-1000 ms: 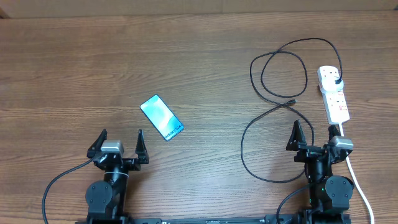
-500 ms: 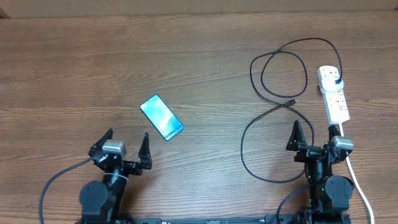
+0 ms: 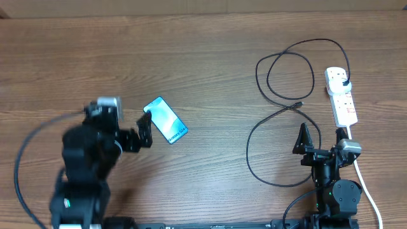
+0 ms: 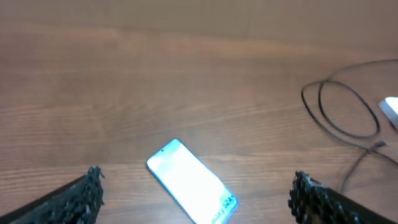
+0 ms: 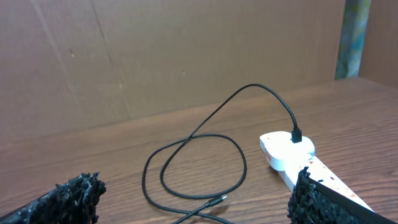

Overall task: Plug charger to phone and switch on socket
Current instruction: 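Move the left gripper over the Galaxy phone and lower it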

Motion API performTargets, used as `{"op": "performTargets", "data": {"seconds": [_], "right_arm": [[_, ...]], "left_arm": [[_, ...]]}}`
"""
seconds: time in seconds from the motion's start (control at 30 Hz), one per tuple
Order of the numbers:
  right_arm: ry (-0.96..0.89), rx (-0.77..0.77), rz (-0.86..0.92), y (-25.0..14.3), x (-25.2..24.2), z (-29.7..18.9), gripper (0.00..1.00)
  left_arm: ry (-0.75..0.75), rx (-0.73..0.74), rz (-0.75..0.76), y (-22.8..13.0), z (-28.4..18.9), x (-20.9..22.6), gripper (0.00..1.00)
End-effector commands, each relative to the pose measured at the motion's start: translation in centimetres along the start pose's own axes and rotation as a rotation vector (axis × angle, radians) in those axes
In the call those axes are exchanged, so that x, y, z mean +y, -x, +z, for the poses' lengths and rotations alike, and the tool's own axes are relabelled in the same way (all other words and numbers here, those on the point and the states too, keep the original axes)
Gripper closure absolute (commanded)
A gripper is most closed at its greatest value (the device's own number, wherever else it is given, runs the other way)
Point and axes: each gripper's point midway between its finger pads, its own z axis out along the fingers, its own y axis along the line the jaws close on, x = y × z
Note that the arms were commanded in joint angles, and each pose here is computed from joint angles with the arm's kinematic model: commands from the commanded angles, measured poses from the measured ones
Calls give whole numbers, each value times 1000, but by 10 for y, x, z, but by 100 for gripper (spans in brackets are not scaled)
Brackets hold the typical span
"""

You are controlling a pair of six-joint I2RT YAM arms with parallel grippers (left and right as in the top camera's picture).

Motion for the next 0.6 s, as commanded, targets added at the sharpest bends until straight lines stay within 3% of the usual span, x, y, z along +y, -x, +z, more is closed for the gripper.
{"op": "performTargets", "data": {"seconds": [0.0,0.27,0.5,0.57], "right_arm": [[2,-3,-8,-2,0,0,0],[2,-2,-8,-2,0,0,0],[2,-2,-8,-2,0,0,0],[2,-2,-8,-2,0,0,0]], "left_arm": [[-43,112,-78,27,6,-13,0],[-130,434,-145,29,34,-39,0],[-242,635,-248,-8,72,-52,0],[-212,679,-315,-17,79,-49,0]]}}
